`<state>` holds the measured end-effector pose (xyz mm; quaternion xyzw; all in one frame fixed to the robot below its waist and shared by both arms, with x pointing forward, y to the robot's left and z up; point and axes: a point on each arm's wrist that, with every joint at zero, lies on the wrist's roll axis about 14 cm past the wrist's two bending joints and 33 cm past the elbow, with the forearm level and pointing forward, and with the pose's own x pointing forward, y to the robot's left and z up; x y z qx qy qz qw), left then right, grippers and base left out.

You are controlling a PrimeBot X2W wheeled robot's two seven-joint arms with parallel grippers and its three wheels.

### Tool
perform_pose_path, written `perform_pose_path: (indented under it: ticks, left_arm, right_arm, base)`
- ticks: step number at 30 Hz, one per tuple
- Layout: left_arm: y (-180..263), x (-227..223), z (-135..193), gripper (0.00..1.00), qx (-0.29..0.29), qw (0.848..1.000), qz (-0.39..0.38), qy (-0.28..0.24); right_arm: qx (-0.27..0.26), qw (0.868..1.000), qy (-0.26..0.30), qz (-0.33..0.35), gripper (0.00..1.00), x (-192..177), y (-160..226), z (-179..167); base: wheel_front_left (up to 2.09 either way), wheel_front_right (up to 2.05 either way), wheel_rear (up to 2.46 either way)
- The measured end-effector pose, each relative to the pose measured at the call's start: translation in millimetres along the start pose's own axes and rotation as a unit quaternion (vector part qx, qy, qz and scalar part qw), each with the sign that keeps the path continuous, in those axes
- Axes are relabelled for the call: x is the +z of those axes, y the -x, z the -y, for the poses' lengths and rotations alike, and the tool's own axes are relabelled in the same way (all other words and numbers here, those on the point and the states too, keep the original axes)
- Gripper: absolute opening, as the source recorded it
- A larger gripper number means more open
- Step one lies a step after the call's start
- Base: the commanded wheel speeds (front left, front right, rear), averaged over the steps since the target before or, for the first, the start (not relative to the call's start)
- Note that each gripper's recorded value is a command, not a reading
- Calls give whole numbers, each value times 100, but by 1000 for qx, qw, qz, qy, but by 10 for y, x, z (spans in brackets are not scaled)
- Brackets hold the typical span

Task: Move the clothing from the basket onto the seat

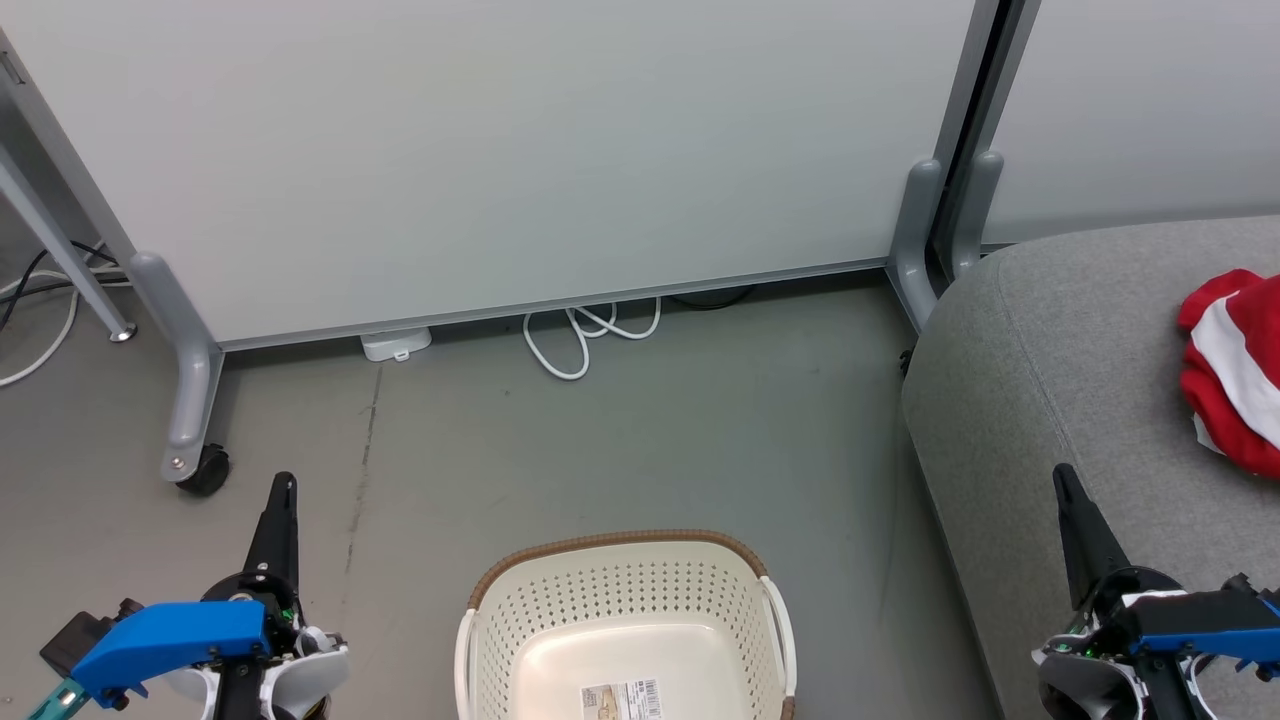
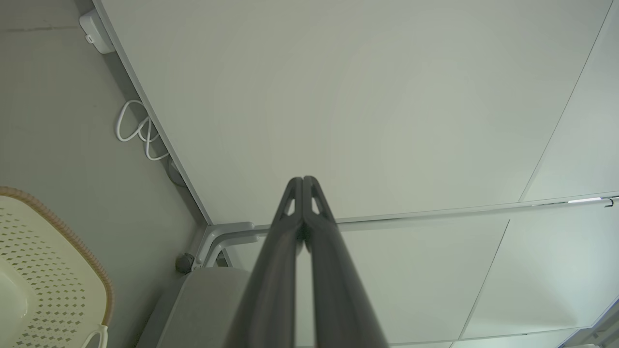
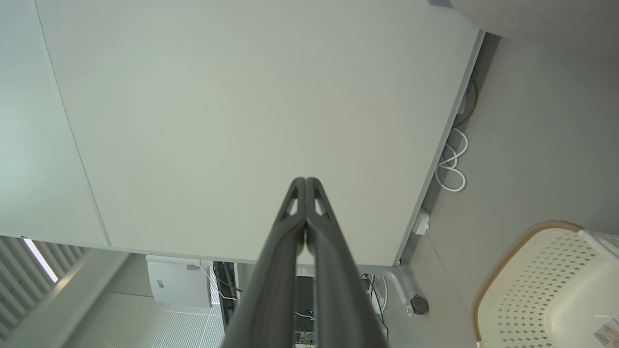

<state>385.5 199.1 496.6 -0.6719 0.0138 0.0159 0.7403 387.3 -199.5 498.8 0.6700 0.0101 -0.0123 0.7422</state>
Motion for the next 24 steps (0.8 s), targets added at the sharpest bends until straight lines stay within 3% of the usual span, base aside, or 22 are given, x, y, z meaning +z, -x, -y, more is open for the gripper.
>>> perform_pose_path:
  ticks: [14,24]
  left_arm:
    - [-15,17,60,0,-12,999,-1,50]
    - [-17,19,64,0,-13,999,-1,50]
  right_arm:
    - [9,999,-51,-2,0,12,7,-40]
    - [9,999,-52,-2,0,13,6,-41]
  base:
    - [0,0,0]
    - [0,0,0]
